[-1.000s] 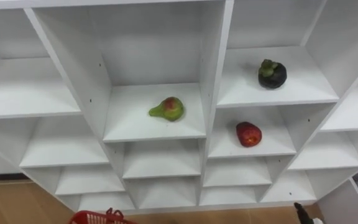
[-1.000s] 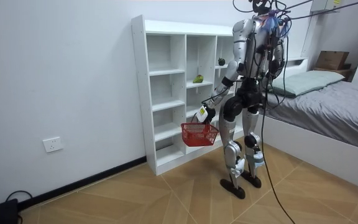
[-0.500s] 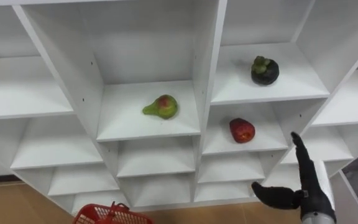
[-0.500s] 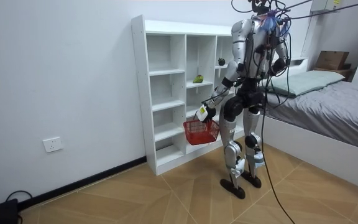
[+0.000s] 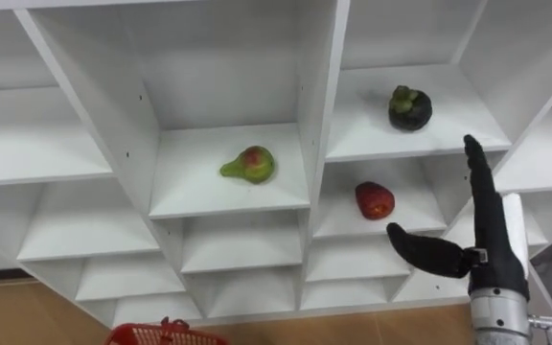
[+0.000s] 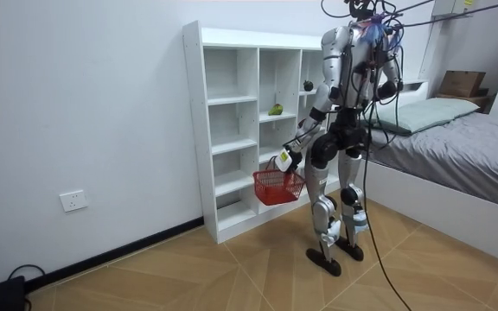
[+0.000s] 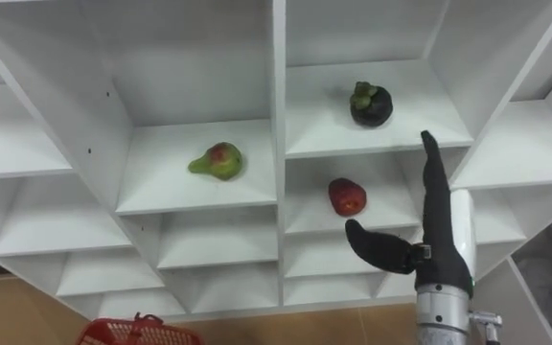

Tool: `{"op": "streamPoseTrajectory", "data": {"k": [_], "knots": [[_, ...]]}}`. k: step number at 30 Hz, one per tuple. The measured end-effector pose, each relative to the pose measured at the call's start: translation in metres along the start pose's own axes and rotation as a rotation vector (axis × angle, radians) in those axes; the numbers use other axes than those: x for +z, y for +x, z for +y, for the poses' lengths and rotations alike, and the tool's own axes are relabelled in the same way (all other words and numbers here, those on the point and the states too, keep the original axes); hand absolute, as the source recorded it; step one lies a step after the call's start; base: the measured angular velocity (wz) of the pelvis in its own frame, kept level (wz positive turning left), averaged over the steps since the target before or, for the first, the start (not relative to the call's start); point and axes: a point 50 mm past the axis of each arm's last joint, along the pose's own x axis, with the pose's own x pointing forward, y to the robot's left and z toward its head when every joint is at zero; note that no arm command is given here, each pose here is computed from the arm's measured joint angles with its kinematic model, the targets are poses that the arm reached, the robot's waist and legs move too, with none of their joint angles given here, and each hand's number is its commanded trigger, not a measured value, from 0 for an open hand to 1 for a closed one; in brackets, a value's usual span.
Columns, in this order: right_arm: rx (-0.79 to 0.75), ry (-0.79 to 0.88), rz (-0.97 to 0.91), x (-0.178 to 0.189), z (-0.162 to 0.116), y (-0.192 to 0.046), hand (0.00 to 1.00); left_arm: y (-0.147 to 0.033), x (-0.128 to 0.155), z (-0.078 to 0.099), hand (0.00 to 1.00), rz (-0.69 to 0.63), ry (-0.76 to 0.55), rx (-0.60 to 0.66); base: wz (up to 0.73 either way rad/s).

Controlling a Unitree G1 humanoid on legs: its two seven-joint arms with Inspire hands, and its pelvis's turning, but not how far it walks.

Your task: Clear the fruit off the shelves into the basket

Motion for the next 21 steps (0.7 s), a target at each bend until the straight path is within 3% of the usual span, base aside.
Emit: {"op": "streamPoseTrajectory", "data": {"k": [13, 21], "knots": [[-0.077, 0.033, -0.198, 0.04, -0.011, 0.02, 0.0, 0.0, -0.004, -0.002, 1.0, 0.029, 0.011, -0.03, -0.01], [-0.087, 0.068, -0.205, 0.043, -0.013, 0.024, 0.0, 0.003, -0.001, 0.0, 1.0, 0.027, 0.02, -0.03, 0.0]]}}
